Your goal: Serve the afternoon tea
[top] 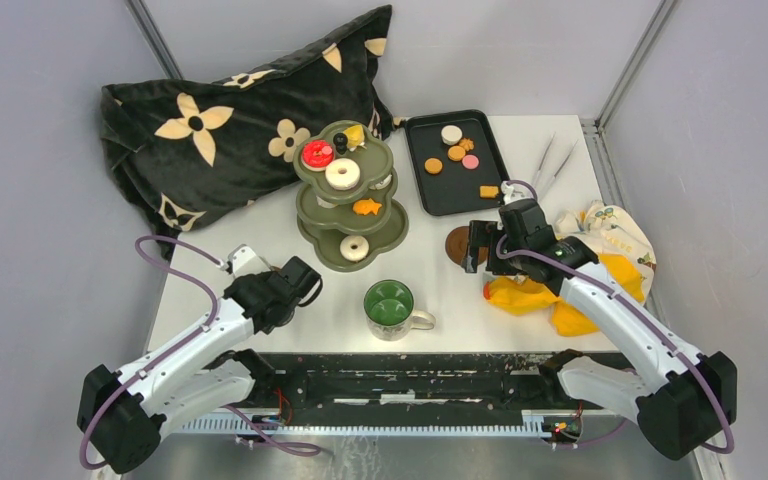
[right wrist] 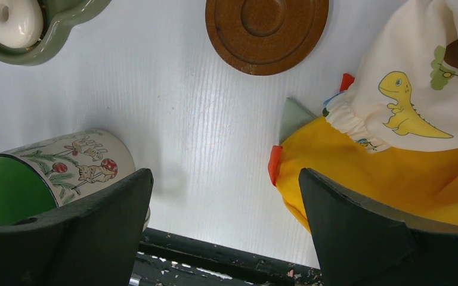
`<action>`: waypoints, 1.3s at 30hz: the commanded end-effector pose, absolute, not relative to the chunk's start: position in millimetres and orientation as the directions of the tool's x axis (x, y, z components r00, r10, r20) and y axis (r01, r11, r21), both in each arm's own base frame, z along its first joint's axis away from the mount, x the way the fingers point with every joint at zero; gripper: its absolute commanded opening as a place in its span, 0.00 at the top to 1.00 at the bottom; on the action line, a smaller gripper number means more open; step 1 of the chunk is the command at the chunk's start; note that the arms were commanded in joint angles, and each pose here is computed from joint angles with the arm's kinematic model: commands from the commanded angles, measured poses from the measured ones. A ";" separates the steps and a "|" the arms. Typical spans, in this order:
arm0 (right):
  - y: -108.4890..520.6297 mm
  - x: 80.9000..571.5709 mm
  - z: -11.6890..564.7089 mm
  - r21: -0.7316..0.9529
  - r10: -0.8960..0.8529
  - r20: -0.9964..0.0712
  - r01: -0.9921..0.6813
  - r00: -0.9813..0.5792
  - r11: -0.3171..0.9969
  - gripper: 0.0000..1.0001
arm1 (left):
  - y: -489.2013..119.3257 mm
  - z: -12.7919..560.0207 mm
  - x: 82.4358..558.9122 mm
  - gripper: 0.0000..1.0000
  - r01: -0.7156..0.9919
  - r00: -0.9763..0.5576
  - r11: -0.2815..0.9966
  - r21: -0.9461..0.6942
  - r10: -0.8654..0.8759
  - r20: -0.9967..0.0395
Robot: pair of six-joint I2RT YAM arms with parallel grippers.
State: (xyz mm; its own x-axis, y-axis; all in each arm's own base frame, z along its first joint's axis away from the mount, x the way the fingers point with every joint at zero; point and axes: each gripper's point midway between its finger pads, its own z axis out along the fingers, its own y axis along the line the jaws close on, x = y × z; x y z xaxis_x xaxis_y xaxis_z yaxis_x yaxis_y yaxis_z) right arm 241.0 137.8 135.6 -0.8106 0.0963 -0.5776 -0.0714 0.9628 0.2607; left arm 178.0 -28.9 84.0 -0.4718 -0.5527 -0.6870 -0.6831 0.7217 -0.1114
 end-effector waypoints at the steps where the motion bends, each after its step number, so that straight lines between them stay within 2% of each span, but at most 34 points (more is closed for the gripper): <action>1: 136.9 240.4 143.6 0.264 0.097 -0.606 -0.085 -0.789 0.961 0.01 | -27.1 102.4 194.6 0.87 -0.708 -0.346 0.674 -0.211 -0.591 -0.729; 13: 135.9 236.4 144.5 0.268 0.097 -0.602 -0.086 -0.792 0.960 0.01 | -30.3 102.1 196.5 0.51 -0.699 -0.356 0.683 -0.212 -0.589 -0.725; 18: 136.1 235.1 139.1 0.264 0.091 -0.589 -0.084 -0.803 0.961 0.01 | -31.9 113.3 200.5 0.47 -0.687 -0.348 0.691 -0.226 -0.586 -0.732; 24: 134.8 240.8 126.6 0.235 0.085 -0.569 -0.063 -0.818 0.970 0.01 | -41.8 144.6 209.5 0.37 -0.633 -0.355 0.726 -0.268 -0.580 -0.733; 27: 133.6 250.5 115.8 0.201 0.078 -0.564 -0.045 -0.822 0.979 0.10 | -53.3 165.3 214.6 0.32 -0.581 -0.386 0.760 -0.290 -0.571 -0.724; 29: 133.9 259.2 110.7 0.176 0.073 -0.560 -0.033 -0.826 0.984 0.27 | -58.8 177.3 216.6 0.30 -0.553 -0.400 0.775 -0.305 -0.568 -0.719; 33: 143.5 279.7 101.5 0.160 0.057 -0.548 -0.038 -0.834 0.986 0.49 | -65.8 198.4 217.3 0.25 -0.492 -0.421 0.805 -0.330 -0.552 -0.719; 37: 150.6 298.0 85.9 0.133 0.034 -0.530 -0.044 -0.847 0.990 0.77 | -63.9 216.7 217.5 0.24 -0.451 -0.403 0.820 -0.352 -0.539 -0.740; 39: 154.0 305.5 82.5 0.132 0.034 -0.527 -0.042 -0.849 0.990 0.86 | -61.1 221.1 217.0 0.24 -0.445 -0.390 0.822 -0.355 -0.535 -0.749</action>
